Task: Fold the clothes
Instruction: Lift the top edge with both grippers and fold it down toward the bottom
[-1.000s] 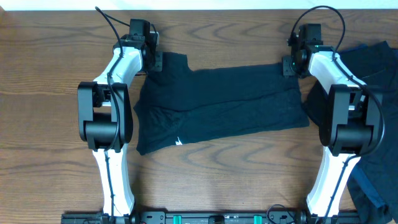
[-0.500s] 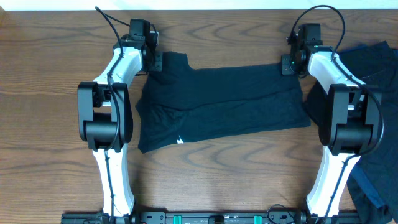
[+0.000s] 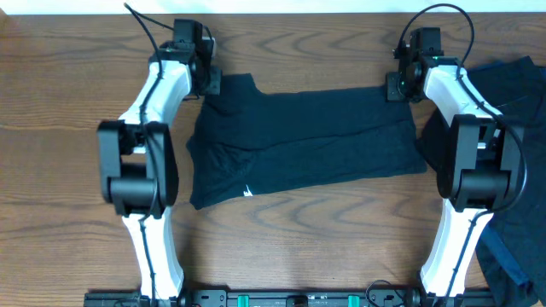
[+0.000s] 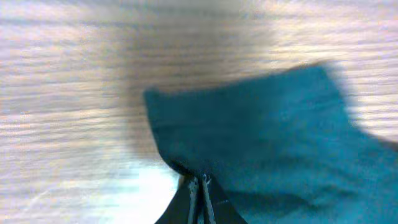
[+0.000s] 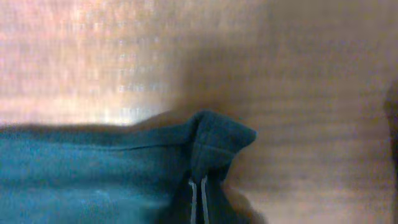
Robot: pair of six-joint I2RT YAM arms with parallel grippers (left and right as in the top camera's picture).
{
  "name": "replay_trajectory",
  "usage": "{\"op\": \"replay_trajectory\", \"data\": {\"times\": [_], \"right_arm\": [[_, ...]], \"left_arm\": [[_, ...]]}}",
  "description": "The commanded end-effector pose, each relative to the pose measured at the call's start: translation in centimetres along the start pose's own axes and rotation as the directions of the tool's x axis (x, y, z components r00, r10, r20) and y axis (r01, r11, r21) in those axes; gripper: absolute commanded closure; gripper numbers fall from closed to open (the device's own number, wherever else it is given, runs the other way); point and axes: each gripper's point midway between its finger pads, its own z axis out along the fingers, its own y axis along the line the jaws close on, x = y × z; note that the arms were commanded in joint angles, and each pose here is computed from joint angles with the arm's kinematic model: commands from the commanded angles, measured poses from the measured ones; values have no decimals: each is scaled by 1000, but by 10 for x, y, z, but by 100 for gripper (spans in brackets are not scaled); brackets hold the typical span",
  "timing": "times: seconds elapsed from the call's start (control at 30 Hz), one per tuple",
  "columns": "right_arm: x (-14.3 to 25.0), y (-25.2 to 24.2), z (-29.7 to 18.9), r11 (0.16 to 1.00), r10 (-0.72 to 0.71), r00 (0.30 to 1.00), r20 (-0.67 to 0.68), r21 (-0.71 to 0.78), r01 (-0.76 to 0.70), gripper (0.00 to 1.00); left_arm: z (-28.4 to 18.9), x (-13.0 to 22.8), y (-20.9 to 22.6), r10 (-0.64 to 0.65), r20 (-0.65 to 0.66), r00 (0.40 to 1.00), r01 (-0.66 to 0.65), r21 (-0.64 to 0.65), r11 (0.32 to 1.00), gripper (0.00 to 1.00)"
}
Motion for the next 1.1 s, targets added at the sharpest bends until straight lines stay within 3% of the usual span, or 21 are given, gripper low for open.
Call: {"op": "replay_trajectory", "data": {"times": [0.0, 0.3, 0.53, 0.7, 1.07], "right_arm": [[-15, 4, -35, 1000, -10, 999, 48, -12, 10, 99], [13, 5, -85, 998, -56, 997, -48, -13, 55, 99], [53, 7, -122, 999, 32, 981, -190, -10, -34, 99], [83, 8, -121, 999, 49, 953, -300, -6, -53, 99], [117, 0, -79, 998, 59, 942, -330, 21, -56, 99]], "left_arm": [[-43, -17, -4, 1, 66, 998, -2, 1, 1000, 94], [-78, 25, -6, -35, -89, 995, 35, -5, 999, 94], [-91, 76, -6, -201, -285, 937, 192, -62, 980, 94], [-97, 107, -6, -241, -394, 887, 220, -100, 970, 94], [-90, 169, -5, -292, -556, 778, 240, -165, 957, 94]]}}
